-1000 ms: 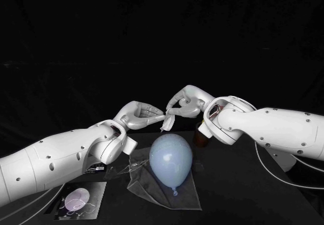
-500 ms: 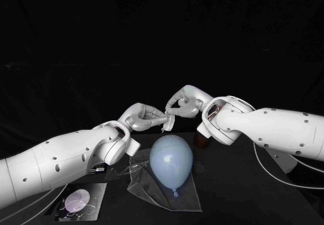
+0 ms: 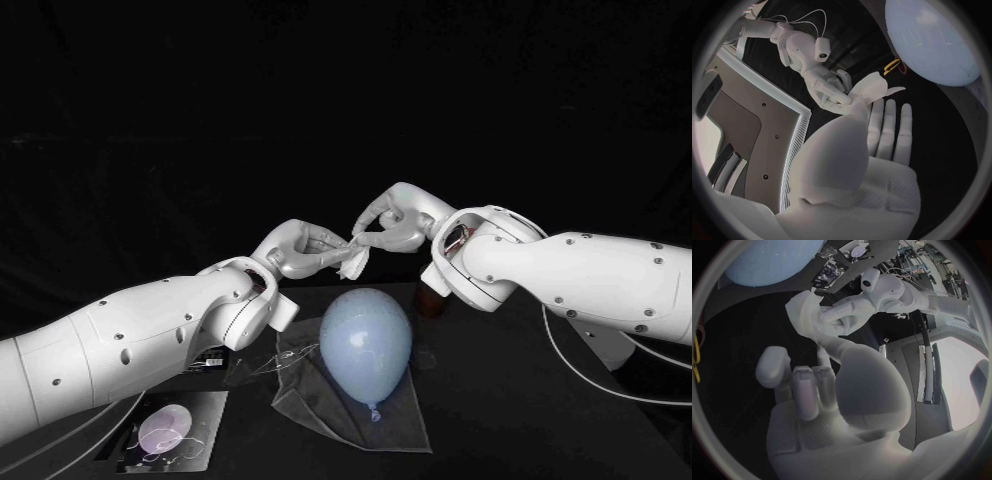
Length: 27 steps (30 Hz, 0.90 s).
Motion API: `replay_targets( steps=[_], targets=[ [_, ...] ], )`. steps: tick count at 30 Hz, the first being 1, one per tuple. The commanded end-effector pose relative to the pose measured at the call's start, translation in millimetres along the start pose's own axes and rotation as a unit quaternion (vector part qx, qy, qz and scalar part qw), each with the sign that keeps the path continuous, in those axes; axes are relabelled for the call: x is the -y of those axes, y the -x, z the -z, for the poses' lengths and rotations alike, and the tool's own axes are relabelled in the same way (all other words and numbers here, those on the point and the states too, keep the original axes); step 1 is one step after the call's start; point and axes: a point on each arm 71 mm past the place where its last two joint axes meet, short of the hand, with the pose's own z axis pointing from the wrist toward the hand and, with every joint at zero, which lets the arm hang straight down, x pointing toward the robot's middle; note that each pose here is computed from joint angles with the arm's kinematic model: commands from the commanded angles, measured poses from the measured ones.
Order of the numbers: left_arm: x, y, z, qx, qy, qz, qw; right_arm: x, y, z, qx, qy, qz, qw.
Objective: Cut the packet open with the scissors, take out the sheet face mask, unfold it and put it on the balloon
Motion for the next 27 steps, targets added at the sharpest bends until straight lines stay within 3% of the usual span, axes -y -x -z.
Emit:
replay_targets(
  steps=[1,27],
  targets=[
    [1.1,0.0,-0.8,0.004,-0.002,-0.001,1.0,-1.4,0.6,-0.1,0.0,0.004,0.006,1.0],
    [3.9,6.2,-0.6,0.002,0.005,0.027,1.0,8.9,6.9,-4.9,0.003,0.001,0.023,1.0]
  ],
)
